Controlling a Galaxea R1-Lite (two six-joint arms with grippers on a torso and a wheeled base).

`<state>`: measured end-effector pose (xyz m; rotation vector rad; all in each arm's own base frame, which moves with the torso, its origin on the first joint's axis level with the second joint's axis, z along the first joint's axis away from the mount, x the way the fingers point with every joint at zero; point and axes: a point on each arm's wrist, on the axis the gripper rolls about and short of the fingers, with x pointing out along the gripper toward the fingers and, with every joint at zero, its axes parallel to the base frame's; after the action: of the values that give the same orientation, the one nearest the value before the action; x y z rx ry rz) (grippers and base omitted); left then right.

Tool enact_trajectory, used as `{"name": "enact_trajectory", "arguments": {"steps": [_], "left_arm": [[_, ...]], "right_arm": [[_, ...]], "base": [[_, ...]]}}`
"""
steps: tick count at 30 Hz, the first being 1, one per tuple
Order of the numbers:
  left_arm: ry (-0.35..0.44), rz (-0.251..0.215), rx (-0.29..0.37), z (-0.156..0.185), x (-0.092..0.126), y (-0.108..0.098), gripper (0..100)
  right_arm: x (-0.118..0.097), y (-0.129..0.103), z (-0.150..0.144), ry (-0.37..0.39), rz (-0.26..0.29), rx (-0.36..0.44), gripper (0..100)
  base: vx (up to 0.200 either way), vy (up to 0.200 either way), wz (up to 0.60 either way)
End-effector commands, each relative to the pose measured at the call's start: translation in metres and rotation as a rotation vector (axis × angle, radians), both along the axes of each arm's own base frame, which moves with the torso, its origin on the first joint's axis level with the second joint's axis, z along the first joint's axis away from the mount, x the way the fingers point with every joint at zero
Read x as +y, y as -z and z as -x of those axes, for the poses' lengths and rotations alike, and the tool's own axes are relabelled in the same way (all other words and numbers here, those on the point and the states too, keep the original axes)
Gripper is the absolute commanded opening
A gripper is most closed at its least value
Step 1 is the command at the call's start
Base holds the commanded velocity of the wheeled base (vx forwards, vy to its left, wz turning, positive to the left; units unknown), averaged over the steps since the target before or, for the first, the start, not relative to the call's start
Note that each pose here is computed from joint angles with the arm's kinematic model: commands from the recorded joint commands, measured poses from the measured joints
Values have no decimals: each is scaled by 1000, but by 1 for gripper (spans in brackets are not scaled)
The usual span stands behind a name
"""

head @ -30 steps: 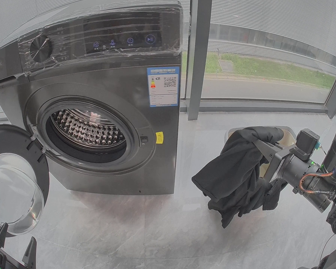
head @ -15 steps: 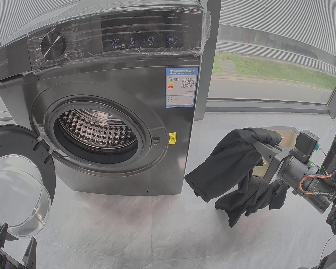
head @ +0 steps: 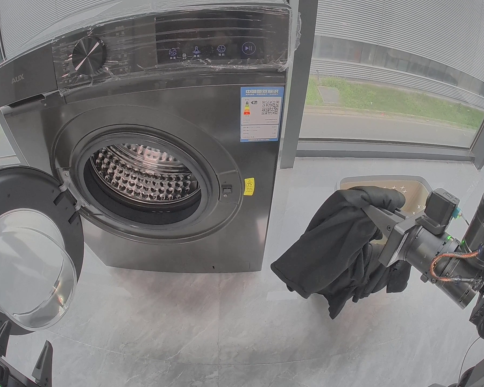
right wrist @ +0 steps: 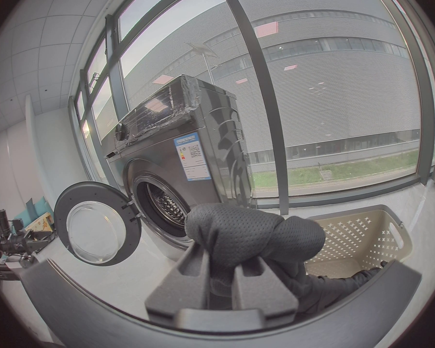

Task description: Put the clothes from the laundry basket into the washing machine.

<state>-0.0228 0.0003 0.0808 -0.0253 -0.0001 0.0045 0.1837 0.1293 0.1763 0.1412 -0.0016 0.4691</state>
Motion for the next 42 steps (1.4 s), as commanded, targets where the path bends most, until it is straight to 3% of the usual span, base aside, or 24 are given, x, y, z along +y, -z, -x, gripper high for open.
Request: {"name": "enact_trajectory", "arguments": {"steps": [1, 17, 23, 29, 38, 42], "left_arm": [[1, 1, -5, 0, 0, 4, 100], [0, 1, -3, 0, 0, 4, 100], [1, -1, -5, 0, 0, 4, 100], [1, 1, -5, 0, 0, 4, 100], [0, 1, -3, 0, 0, 4, 100], [1, 1, -5, 0, 0, 4, 100]], "right_arm": [[0, 1, 0, 1, 1, 2, 0], [0, 1, 0, 1, 2, 3, 0], [0, 1, 0, 1, 2, 3, 0], [0, 1, 0, 1, 2, 5, 0], [0, 5, 0, 0, 9, 18, 0], [0, 5, 0, 0, 11, 21, 0]], "base": [[0, 200, 0], [0, 200, 0], [0, 0, 0], [-200, 0, 0], [0, 0, 0], [0, 200, 0]]}}
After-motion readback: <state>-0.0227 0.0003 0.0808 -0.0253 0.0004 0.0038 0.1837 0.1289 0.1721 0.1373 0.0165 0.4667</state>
